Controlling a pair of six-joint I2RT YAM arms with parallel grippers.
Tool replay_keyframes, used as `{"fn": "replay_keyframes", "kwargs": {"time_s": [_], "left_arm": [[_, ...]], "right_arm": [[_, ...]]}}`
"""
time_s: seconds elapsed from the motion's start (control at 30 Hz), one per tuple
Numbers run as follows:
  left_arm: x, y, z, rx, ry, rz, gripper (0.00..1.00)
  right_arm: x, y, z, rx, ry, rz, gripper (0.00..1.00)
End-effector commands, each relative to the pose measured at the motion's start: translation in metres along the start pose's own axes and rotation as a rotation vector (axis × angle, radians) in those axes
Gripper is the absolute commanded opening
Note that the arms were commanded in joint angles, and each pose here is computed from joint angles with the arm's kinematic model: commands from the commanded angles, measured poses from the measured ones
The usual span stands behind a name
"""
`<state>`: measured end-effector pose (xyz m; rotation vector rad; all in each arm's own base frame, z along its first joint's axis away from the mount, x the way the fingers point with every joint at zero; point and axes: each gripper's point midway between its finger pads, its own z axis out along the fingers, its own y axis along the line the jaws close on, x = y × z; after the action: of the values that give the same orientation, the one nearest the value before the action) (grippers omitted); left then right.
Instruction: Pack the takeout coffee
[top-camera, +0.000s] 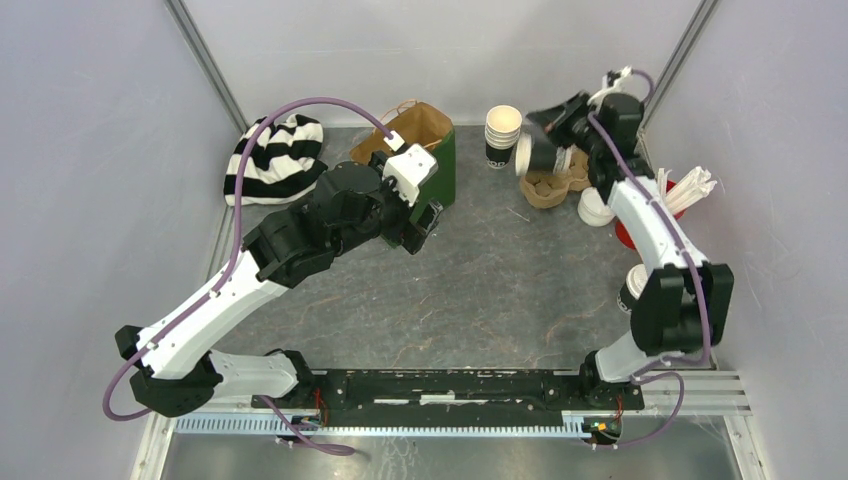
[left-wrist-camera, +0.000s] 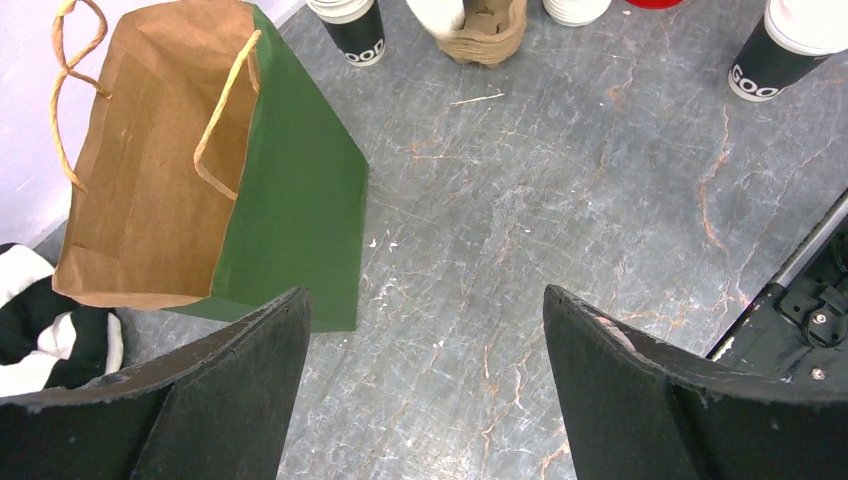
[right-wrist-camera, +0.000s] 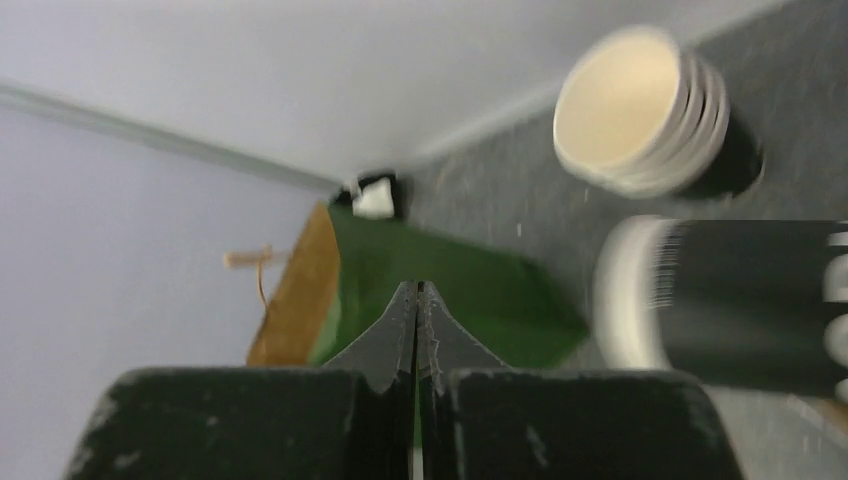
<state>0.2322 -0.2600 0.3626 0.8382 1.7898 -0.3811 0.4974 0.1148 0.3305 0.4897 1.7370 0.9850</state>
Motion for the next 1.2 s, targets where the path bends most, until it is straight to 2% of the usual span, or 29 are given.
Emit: {"fn": "replay_keyframes", "kwargs": {"time_s": [0.0, 0.1, 0.2, 0.23, 0.33, 0.4, 0.47, 0.5, 0.57, 0.67, 0.8, 1.0, 1.1, 1.17], "left_arm": [[-0.012, 0.000, -0.005, 0.009, -0.049, 0.030, 0.91], [-0.011, 0.000, -0.004, 0.010, -0.045, 0.031, 0.91], [-0.011, -0.001, -0.004, 0.012, -0.045, 0.028, 0.91], [-0.011, -0.002, -0.004, 0.016, -0.046, 0.026, 0.91], [-0.013, -0.004, -0.005, 0.025, -0.050, 0.027, 0.91], [-0.012, -0.003, -0.006, 0.018, -0.047, 0.031, 0.91], [-0.011, -0.003, -0.006, 0.018, -0.045, 0.031, 0.91], [-0.012, -0.004, -0.006, 0.023, -0.048, 0.028, 0.91], [-0.014, -0.006, -0.006, 0.031, -0.056, 0.030, 0.91], [-0.015, -0.004, -0.008, 0.019, -0.058, 0.039, 0.91], [-0.015, -0.004, -0.010, 0.017, -0.058, 0.040, 0.92], [-0.016, -0.003, -0.009, 0.015, -0.057, 0.044, 0.92], [-0.017, -0.004, -0.008, 0.016, -0.055, 0.045, 0.92], [-0.018, -0.004, -0.007, 0.017, -0.056, 0.046, 0.92]], "right_arm": [[0.072, 0.024, -0.053, -0.077, 0.175, -0.030, 0.00], [0.123, 0.002, -0.083, -0.024, 0.265, -0.037, 0.00], [0.146, -0.025, -0.100, 0.025, 0.322, -0.170, 0.01], [0.147, -0.039, -0.101, 0.061, 0.347, -0.279, 0.06], [0.131, -0.066, -0.105, 0.181, 0.390, -0.551, 0.31], [0.093, -0.070, -0.105, 0.302, 0.306, -0.650, 0.50], [0.055, -0.066, -0.098, 0.366, 0.207, -0.680, 0.71], [0.039, -0.064, -0.092, 0.389, 0.181, -0.680, 0.77], [0.018, -0.068, -0.077, 0.438, 0.170, -0.692, 0.82], [0.009, -0.069, -0.049, 0.439, 0.198, -0.730, 0.90], [0.014, -0.077, -0.021, 0.477, 0.270, -0.862, 0.92], [0.024, -0.091, -0.011, 0.628, 0.339, -1.087, 0.89], [0.039, -0.106, -0.009, 0.735, 0.398, -1.171, 0.86], [0.040, -0.114, -0.011, 0.846, 0.401, -1.235, 0.80]]}}
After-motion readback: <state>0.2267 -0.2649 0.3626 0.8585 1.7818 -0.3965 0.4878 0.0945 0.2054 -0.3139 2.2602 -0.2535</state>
